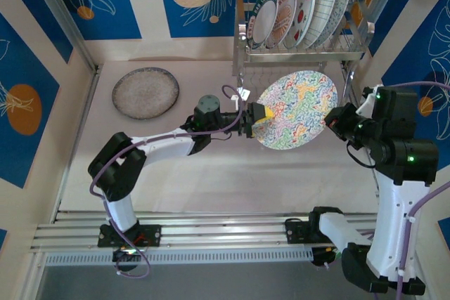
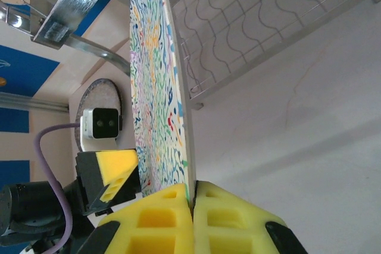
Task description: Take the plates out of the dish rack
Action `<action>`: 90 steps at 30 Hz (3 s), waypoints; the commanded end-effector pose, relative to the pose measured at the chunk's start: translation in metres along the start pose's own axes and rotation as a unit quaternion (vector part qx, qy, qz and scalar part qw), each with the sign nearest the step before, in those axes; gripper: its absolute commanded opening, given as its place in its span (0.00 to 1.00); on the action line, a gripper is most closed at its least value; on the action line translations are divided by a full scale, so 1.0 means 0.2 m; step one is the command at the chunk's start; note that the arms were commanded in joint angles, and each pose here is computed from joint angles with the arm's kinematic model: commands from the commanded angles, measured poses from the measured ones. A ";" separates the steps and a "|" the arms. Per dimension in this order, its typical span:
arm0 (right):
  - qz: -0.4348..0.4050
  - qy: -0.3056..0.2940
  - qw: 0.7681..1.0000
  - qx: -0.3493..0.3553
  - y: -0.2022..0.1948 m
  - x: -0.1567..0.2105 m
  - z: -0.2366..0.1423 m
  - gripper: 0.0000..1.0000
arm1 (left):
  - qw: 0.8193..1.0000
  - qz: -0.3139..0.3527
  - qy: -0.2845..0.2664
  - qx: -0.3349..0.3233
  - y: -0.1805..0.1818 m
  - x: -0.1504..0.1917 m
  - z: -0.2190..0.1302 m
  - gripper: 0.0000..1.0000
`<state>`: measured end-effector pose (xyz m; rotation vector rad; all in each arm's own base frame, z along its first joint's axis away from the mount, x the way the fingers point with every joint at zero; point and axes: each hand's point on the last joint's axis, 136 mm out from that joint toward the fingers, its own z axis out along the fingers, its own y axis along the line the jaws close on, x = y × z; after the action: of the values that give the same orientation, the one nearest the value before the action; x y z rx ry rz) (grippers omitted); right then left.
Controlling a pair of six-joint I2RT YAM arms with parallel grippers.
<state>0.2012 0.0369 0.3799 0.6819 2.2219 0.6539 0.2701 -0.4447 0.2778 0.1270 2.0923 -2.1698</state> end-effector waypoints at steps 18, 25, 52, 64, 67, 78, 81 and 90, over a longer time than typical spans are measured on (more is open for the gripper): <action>0.038 0.041 0.994 -0.095 0.07 0.06 0.09 0.08 | 0.999 0.005 -0.025 0.043 -0.14 -0.08 -0.11 0.32; 0.063 0.056 0.992 -0.098 0.04 0.07 0.13 0.27 | 0.998 0.002 -0.030 0.051 -0.17 -0.08 -0.14 0.19; 0.032 0.054 0.994 -0.089 0.00 0.10 0.14 0.49 | 0.997 0.014 -0.060 0.041 -0.37 -0.06 -0.37 0.07; -0.144 -0.026 0.964 -0.223 0.31 0.09 0.08 0.51 | 0.990 0.012 -0.136 0.014 -0.44 -0.16 -0.75 0.06; -0.206 -0.043 0.945 -0.249 0.41 0.13 0.08 0.53 | 0.987 0.012 -0.161 0.004 -0.44 -0.19 -0.87 0.06; -0.382 -0.085 0.866 -0.313 0.75 0.33 0.10 0.57 | 0.961 0.012 -0.274 -0.031 -0.41 -0.32 -1.24 0.06; -0.420 -0.092 0.842 -0.325 0.83 0.42 0.11 0.58 | 0.948 0.009 -0.314 -0.044 -0.38 -0.35 -1.34 0.06; -0.486 -0.120 0.785 -0.365 1.02 0.59 0.11 0.60 | 0.904 0.001 -0.419 -0.088 -0.28 -0.37 -1.60 0.07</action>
<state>0.1970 0.2664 0.4162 -0.7288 1.6719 0.7744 0.3258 -0.1379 0.3230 -0.6927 1.7893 -1.6522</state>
